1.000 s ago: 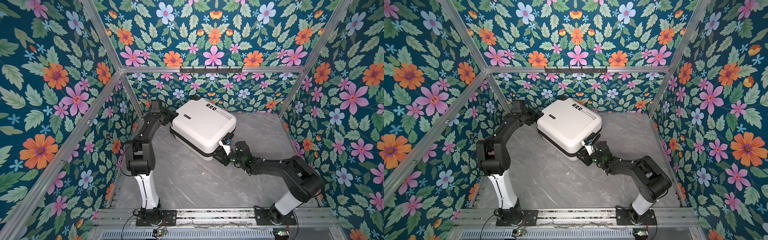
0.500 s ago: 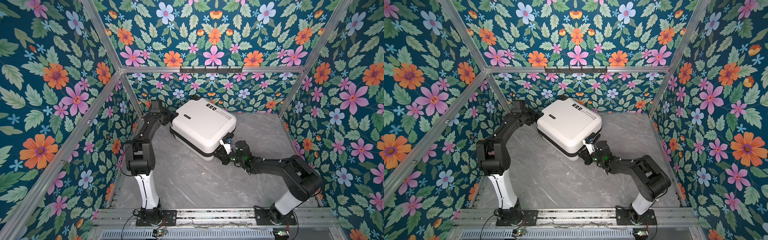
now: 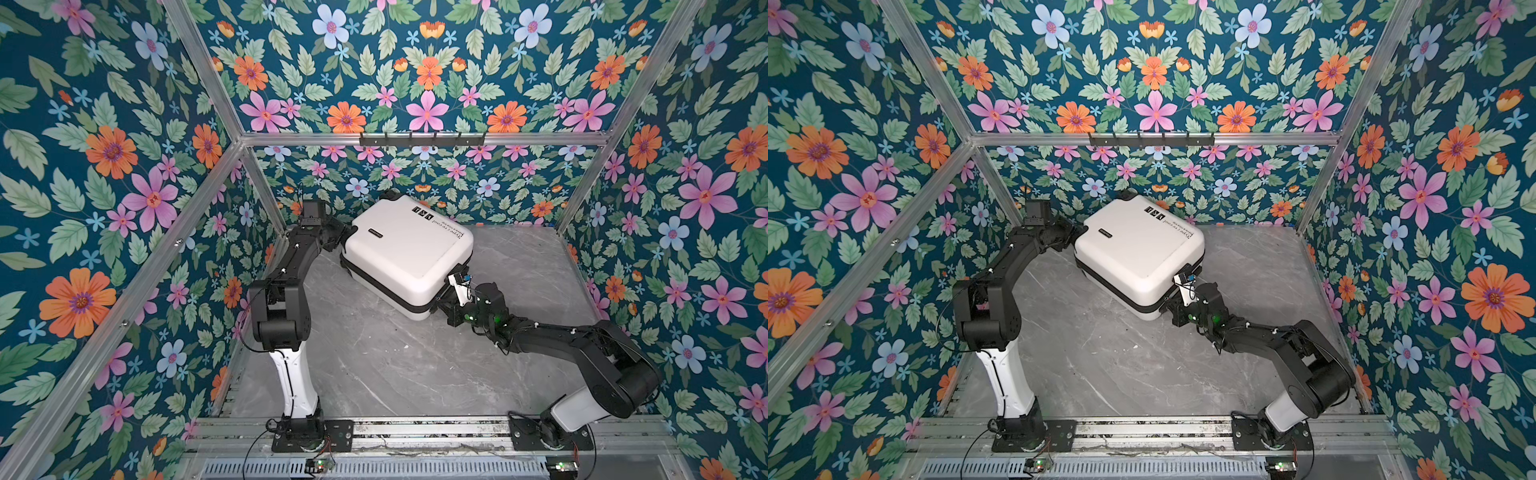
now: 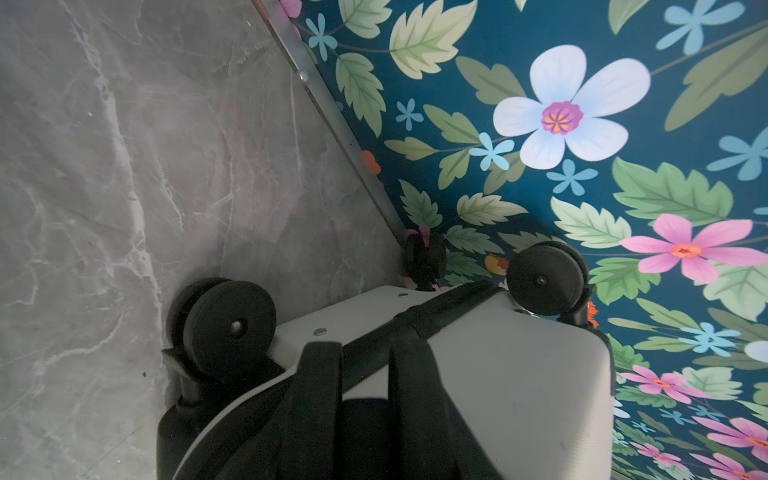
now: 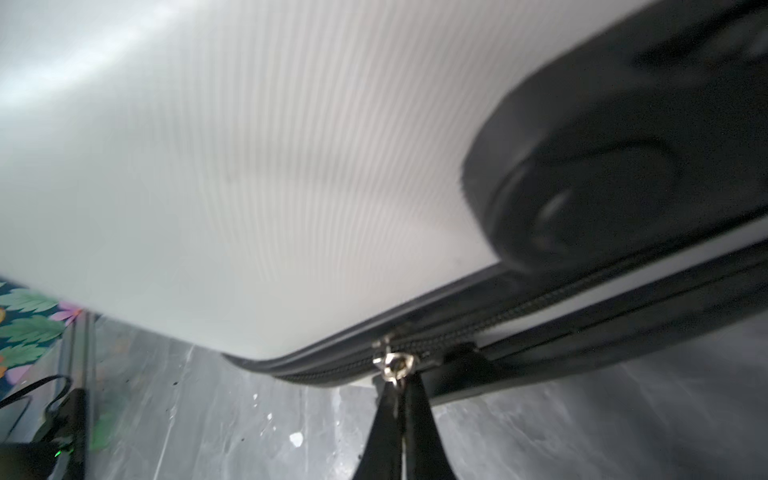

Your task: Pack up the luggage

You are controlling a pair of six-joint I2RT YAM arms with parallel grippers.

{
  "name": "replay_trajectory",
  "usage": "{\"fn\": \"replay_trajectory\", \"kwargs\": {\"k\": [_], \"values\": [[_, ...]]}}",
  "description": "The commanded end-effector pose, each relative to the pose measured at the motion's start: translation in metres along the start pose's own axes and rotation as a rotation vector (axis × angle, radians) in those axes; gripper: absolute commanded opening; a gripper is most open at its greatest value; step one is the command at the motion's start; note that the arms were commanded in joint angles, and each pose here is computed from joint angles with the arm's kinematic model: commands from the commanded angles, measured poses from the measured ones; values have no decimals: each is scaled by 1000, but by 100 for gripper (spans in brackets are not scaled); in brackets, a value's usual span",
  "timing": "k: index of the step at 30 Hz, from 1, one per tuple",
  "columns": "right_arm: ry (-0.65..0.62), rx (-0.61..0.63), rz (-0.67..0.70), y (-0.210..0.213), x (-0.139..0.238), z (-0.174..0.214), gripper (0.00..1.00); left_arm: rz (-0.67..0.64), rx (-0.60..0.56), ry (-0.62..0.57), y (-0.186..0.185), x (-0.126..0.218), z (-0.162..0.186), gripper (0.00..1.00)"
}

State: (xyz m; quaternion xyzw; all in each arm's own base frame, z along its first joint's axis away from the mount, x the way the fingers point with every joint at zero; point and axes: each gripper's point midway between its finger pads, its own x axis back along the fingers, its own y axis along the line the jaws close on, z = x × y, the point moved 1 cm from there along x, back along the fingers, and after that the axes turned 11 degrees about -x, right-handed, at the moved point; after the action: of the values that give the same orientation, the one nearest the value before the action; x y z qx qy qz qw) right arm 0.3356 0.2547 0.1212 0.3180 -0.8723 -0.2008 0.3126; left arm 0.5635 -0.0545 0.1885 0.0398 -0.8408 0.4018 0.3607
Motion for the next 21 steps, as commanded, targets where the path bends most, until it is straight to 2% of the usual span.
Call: {"fn": "replay_trajectory", "kwargs": {"k": [1,5,11,21], "values": [[-88,3,140,-20,2,-21,0,-122,11,32,30,-7,13,0],[-104,-15,191,-30,4,-23,0,-128,12,36,32,-8,14,0],[-187,-135,209,-54,14,-41,0,-129,8,38,32,-9,15,0],[-244,-243,232,-96,17,-81,0,-129,6,42,33,-10,15,0]]}}
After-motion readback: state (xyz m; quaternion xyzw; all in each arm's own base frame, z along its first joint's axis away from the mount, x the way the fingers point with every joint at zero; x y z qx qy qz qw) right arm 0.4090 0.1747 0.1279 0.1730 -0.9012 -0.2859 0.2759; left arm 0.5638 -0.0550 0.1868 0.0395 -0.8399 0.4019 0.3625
